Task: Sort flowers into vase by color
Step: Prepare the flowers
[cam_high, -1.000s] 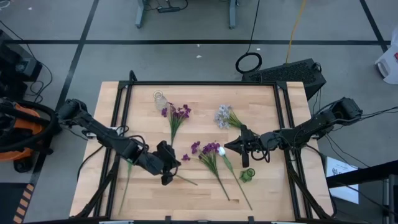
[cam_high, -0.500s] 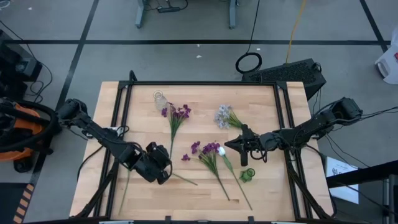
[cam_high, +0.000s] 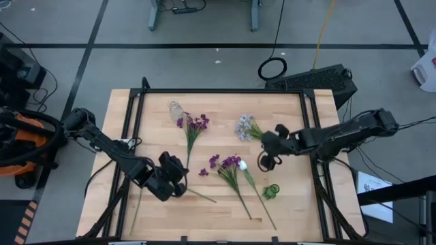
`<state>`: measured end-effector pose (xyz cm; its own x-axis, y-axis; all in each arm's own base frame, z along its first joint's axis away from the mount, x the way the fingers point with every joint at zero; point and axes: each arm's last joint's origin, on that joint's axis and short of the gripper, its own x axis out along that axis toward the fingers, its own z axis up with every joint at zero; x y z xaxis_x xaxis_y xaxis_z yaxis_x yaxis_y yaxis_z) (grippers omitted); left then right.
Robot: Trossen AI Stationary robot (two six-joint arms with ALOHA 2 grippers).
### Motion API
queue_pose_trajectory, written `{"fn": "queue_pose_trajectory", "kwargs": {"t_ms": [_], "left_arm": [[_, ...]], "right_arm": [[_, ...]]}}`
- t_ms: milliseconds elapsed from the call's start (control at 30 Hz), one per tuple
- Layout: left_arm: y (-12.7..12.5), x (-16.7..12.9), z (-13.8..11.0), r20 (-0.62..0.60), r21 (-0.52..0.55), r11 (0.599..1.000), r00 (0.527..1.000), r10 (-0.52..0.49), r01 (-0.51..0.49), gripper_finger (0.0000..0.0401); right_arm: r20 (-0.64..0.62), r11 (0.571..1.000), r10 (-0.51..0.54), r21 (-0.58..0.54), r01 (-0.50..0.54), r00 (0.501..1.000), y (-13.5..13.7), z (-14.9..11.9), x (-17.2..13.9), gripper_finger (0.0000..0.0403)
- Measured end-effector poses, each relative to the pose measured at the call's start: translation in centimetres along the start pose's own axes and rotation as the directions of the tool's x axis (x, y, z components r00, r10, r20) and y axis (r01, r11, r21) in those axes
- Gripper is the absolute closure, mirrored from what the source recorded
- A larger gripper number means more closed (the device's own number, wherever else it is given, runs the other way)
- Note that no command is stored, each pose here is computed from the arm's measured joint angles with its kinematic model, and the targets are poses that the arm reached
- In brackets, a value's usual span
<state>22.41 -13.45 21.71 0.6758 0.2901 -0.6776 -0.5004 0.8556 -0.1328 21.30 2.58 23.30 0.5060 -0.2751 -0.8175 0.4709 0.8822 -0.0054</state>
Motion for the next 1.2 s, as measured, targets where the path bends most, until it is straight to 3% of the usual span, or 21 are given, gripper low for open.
{"fn": "queue_pose_trajectory", "kwargs": {"t_ms": [267, 633, 967, 1200], "left_arm": [[0.9, 0.8, 1.2, 0.104, -0.035, 0.994, 0.989, 0.104, -0.101, 0.0377], [1.3, 1.3, 1.8, 0.116, -0.021, 0.991, 0.985, 0.131, -0.130, 0.0377], [1.2, 1.3, 1.8, 0.118, -0.023, 0.992, 0.985, 0.127, -0.125, 0.0377], [0.7, 2.3, 1.3, 0.114, -0.016, 0.992, 0.985, 0.126, -0.125, 0.0377]], "right_arm": [[-0.153, 1.000, -0.004, 0.026, 0.008, 0.988, -3.7, 1.3, 0.9, 0.0358], [-0.293, 0.996, -0.022, 0.074, 0.045, 0.956, -6.6, 2.2, 4.8, 0.0234], [-0.339, 0.997, -0.058, -0.068, 0.037, 0.939, -6.4, 2.2, 8.2, 0.0106], [-0.374, 0.982, -0.103, -0.183, 0.036, 0.922, -7.0, 2.0, 9.6, 0.0061]]}}
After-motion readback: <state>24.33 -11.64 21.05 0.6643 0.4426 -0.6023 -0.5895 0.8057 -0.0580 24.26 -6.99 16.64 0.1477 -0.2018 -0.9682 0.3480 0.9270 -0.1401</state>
